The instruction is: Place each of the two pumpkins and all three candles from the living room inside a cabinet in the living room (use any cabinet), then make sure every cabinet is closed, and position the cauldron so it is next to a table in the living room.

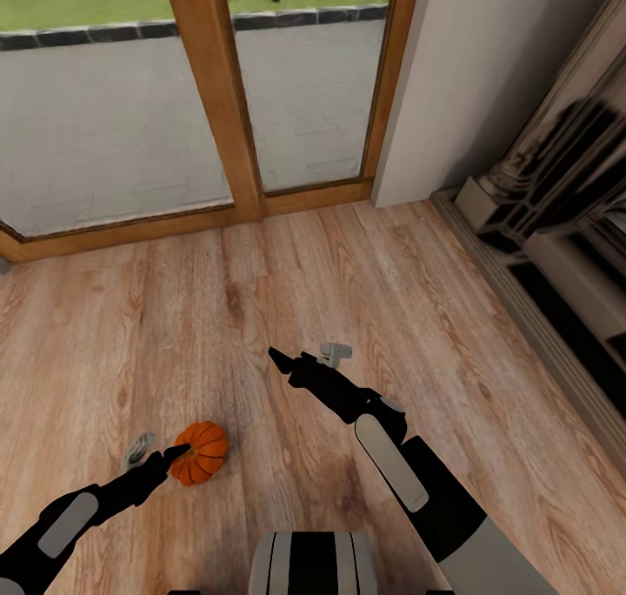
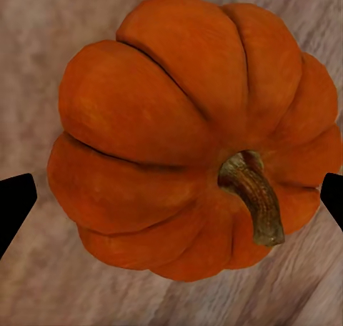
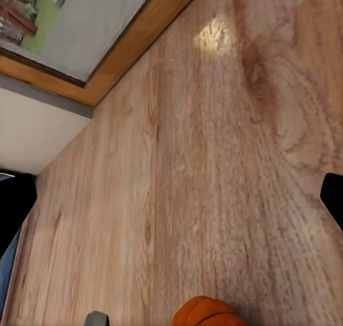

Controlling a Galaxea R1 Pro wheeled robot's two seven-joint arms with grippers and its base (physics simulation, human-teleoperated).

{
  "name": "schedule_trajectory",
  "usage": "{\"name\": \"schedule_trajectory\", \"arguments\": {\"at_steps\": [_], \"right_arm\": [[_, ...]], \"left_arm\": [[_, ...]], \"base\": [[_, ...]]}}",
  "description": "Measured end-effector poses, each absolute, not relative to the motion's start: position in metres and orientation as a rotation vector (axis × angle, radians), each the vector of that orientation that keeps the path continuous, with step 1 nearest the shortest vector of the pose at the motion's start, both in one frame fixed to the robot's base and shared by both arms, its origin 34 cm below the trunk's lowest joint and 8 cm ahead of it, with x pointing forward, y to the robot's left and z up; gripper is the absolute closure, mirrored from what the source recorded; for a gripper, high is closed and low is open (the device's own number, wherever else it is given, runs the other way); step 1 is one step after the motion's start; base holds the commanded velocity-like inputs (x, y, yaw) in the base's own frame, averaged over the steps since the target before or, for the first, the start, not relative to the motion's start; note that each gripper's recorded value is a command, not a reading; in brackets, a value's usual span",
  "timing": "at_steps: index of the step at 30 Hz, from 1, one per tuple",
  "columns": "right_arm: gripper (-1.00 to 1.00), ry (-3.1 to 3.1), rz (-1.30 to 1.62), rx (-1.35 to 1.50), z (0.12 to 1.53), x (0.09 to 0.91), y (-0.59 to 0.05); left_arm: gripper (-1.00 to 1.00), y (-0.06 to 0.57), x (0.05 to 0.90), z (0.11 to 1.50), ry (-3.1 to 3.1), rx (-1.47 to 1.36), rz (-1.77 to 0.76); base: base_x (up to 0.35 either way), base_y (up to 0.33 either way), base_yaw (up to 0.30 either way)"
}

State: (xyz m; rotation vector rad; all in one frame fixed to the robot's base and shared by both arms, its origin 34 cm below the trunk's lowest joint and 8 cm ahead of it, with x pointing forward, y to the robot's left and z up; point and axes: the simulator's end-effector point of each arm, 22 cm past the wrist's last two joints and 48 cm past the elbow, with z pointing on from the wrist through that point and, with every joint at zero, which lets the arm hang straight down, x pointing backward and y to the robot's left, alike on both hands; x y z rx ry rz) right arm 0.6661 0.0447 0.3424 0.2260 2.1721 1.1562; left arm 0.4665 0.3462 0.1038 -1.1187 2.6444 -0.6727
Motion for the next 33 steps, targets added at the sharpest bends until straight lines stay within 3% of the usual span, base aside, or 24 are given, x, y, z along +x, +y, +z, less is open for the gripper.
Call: {"name": "schedule_trajectory", "arguments": {"at_steps": [33], "right_arm": [[-1.0,2.223,1.165,0.26,0.306,0.656,0.045]], "left_arm": [[-1.0,0.34,0.446,0.081,2.675,-1.178,-0.679]], "base": [[0.0,-0.006,0.0]]}}
